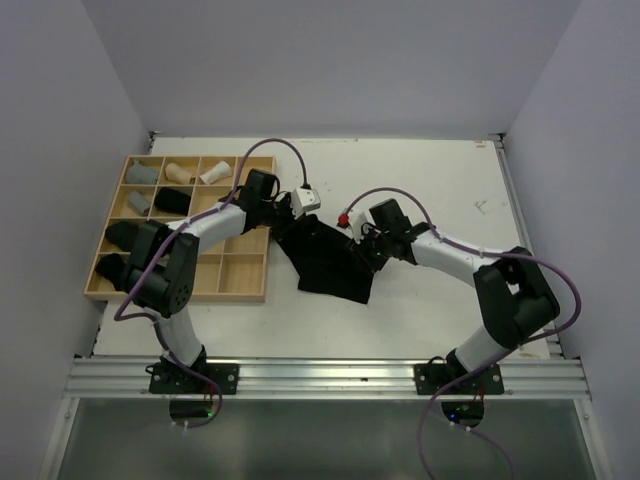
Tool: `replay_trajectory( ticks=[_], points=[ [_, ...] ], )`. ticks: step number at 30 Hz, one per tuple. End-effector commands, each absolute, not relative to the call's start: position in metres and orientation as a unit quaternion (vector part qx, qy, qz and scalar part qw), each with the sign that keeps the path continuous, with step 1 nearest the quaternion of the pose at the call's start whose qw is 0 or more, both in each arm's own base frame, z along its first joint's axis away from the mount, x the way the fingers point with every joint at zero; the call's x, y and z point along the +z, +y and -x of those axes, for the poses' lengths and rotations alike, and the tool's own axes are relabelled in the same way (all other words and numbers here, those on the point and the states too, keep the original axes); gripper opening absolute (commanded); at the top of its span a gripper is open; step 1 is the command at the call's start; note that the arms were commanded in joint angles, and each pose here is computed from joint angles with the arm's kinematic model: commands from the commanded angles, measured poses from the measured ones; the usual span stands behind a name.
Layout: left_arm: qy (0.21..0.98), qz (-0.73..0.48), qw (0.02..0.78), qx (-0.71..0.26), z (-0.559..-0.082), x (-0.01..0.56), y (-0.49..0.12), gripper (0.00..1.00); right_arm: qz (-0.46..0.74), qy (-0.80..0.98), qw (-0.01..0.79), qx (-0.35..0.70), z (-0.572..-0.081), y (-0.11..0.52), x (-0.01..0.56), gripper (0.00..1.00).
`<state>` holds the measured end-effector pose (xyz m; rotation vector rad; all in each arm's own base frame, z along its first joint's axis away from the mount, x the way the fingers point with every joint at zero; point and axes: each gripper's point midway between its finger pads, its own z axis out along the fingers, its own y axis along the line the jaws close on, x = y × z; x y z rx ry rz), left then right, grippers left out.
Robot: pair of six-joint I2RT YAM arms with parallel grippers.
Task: Roll the underwear
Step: Flatten the underwear
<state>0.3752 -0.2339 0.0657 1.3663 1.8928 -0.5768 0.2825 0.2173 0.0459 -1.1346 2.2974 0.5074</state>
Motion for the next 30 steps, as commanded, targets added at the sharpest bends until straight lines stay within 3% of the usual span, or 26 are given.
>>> replay_trajectory(
  ticks=[1,5,8,9,11,13,25,30],
  points=[
    [0.726,-0.526,0.378,-0.230,-0.387,0.080,-0.238,0.02,0.420,0.843,0.287,0.172,-0.302,0.222,0.052,0.35],
    [0.727,-0.524,0.378,-0.231,-0.388,0.081,-0.237,0.02,0.400,0.857,0.287,0.156,-0.309,0.218,0.049,0.21],
    [0.729,-0.523,0.377,-0.231,-0.387,0.080,-0.235,0.02,0.381,0.860,0.298,0.162,-0.312,0.218,0.057,0.20],
    [0.730,-0.522,0.375,-0.232,-0.385,0.079,-0.235,0.02,0.371,0.862,0.304,0.164,-0.315,0.217,0.060,0.22],
    [0.730,-0.522,0.375,-0.233,-0.384,0.079,-0.233,0.02,0.358,0.864,0.308,0.177,-0.317,0.218,0.067,0.35],
    [0.729,-0.523,0.375,-0.235,-0.383,0.078,-0.233,0.02,0.350,0.865,0.307,0.185,-0.317,0.218,0.068,0.41],
    [0.728,-0.524,0.375,-0.235,-0.383,0.078,-0.233,0.02,0.312,0.881,0.297,0.197,-0.326,0.211,0.064,0.36],
    [0.728,-0.524,0.373,-0.236,-0.382,0.077,-0.234,0.02,0.307,0.883,0.289,0.206,-0.328,0.214,0.064,0.48]
  ],
)
